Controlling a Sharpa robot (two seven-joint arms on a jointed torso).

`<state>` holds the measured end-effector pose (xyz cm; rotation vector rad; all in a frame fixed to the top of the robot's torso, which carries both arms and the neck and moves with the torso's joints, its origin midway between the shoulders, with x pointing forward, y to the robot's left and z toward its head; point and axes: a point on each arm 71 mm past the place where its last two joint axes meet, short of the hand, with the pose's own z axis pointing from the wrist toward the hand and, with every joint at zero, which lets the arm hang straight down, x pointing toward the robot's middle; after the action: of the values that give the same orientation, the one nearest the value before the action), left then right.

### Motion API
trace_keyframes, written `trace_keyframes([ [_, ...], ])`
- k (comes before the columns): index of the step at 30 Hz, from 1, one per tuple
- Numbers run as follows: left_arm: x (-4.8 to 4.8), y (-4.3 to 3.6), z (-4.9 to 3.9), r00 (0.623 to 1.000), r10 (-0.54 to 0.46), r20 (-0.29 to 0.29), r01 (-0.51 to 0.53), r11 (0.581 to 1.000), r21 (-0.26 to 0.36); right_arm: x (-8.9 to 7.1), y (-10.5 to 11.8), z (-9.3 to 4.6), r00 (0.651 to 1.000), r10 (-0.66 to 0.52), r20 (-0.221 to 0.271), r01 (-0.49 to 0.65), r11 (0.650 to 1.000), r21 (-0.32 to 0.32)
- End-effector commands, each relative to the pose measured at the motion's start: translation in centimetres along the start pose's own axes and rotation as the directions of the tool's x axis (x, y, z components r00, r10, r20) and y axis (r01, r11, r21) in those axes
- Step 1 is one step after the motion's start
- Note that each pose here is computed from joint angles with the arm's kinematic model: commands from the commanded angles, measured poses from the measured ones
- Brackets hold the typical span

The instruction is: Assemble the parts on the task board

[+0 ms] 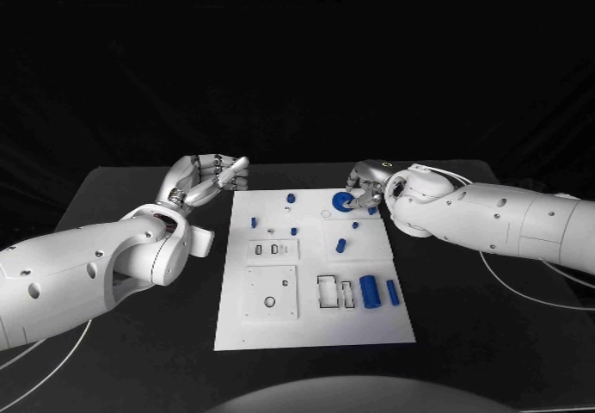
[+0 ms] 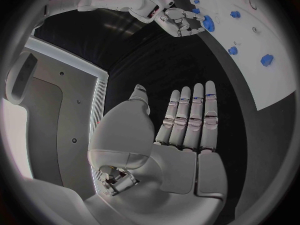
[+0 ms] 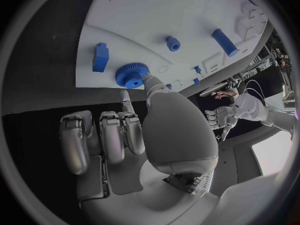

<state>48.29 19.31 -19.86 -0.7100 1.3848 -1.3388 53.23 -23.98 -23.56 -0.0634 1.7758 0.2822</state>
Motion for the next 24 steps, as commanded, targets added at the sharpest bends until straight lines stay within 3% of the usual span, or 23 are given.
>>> trace_keyframes([
  [1,0.23,-0.17,0.0,1.0,-0.006,-0.015,0.006,1.0,0.01,0.31,0.05,0.12,0.999,-0.022,-0.026,0.023,1.0,0.01],
  [24,0.23,-0.18,-0.02,1.0,-0.005,-0.013,0.005,1.0,0.01,1.01,0.54,0.49,0.998,-0.026,-0.062,0.028,0.999,0.026],
])
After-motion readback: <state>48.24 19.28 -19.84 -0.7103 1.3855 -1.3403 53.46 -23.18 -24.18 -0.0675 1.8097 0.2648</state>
